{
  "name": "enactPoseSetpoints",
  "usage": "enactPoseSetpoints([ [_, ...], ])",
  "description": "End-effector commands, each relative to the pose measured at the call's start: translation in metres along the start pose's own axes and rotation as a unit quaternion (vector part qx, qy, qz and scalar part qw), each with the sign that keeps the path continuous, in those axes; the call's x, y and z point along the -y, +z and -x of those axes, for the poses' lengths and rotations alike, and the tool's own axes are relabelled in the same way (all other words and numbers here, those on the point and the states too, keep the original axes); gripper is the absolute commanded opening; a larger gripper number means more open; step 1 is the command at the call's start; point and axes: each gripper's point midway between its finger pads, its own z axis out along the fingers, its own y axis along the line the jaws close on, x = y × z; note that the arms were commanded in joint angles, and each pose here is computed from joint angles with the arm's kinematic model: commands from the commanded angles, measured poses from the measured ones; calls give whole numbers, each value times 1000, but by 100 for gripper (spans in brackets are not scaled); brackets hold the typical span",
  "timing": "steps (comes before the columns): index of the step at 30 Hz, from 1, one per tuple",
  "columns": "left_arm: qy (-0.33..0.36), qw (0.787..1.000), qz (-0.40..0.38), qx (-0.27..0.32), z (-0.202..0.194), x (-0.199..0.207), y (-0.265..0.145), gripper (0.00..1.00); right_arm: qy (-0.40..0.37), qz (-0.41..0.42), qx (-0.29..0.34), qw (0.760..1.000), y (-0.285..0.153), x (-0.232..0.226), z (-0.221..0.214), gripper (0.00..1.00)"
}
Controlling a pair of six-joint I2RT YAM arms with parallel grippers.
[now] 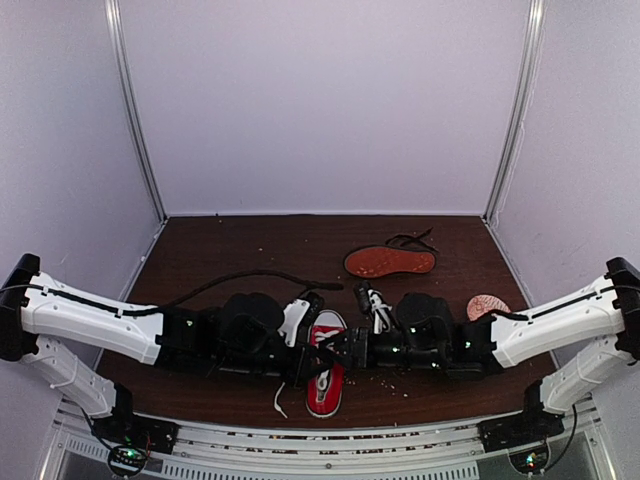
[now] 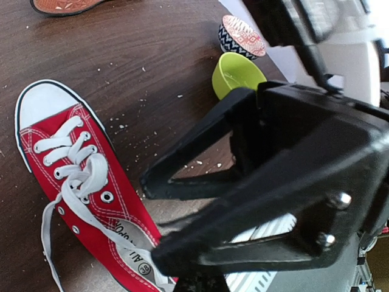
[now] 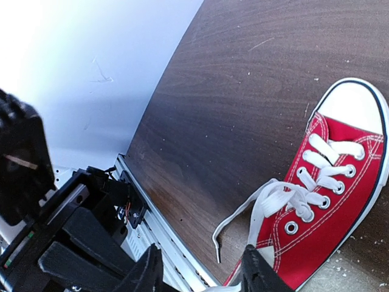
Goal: Tie the shoes
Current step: Wrap the half-tied shoelace around a loop with the shoelace.
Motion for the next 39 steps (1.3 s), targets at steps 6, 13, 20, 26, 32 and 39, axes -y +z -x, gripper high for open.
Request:
enactPoseSetpoints([
  [6,13,1000,-1,25,8,5,1,0,65,25,-16,997,9,-3,-8,20],
  [13,14,999,17,27,8,-2,-1,0,74,26,6,997,-1,-4,0,0],
  [20,14,998,48,42,14,-13,-10,26,68,3,39,997,-17,4,12,0],
  [26,26,992,110,48,22,-45,-27,45,29,-81,72,994,-40,33,26,0],
  [32,51,993,107,24,32,-60,-13,48,1,-144,84,986,-63,56,32,0],
  [39,94,989,115,-21,42,-58,13,58,4,-146,87,985,-66,60,33,0],
])
